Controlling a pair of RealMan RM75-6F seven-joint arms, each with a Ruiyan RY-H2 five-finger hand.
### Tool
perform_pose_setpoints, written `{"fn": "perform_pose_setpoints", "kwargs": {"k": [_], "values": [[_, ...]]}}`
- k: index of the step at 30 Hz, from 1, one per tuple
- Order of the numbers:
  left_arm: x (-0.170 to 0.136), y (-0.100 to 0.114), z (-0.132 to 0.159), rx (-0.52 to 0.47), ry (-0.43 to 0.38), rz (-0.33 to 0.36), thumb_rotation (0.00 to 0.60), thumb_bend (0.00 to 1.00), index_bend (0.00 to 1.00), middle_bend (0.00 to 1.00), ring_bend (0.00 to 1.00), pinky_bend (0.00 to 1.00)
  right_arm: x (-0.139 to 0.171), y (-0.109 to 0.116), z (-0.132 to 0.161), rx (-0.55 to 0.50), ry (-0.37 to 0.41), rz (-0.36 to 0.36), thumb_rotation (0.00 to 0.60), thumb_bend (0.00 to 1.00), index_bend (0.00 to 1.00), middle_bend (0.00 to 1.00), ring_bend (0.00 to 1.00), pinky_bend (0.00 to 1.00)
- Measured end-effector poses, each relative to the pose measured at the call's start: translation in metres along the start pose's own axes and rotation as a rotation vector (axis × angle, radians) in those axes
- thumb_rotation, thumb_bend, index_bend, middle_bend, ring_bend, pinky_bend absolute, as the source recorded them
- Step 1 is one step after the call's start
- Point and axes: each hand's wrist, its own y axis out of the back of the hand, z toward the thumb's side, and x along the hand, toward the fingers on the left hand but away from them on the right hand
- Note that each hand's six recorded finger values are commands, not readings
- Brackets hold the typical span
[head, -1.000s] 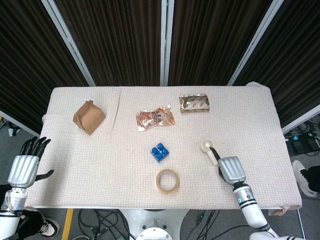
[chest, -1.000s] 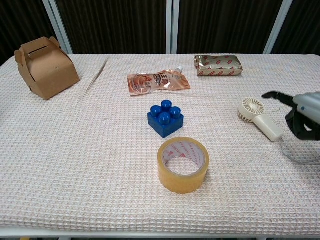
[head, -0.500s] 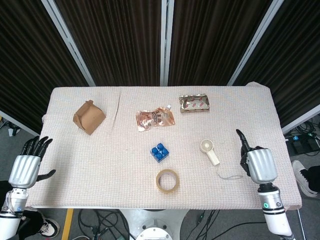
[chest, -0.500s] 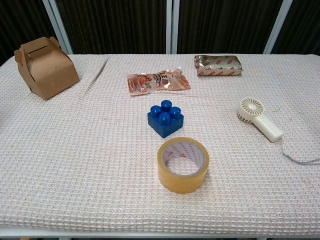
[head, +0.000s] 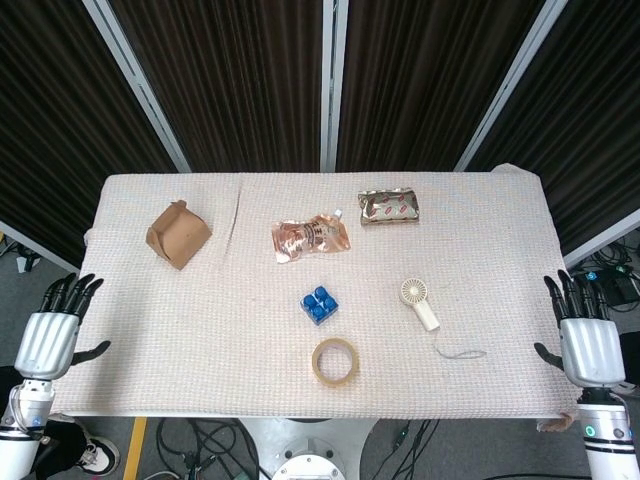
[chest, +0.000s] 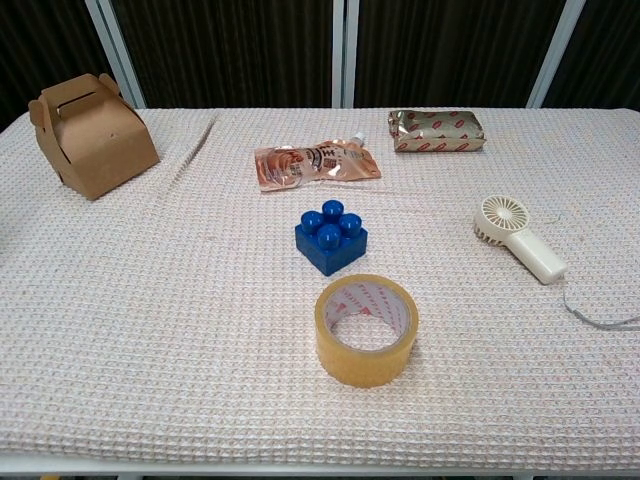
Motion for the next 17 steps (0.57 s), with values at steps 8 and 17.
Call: {"fn": "perform_pose_setpoints", "kwargs": {"k": [8,17], "values": [[0.001,0.0038,0.0009,-0.001,0.0,0.008,0.6,0.0,0.1,0.09,0.0,0.11,-0.0004,0.0019,0.0046,-0.001,0.016,-0.016,0.6,0.0,0.0,0.0,0.0,0.0],[0.001,0.002,-0.0006,-0.007,0.002,0.004,0.6,0.0,0.1,0.09,0.0,0.11,-0.0018,-0.0008,0.0058,-0.004,0.013,-0.008,0.6,0.0,0.0,0.0,0.0,0.0]]}}
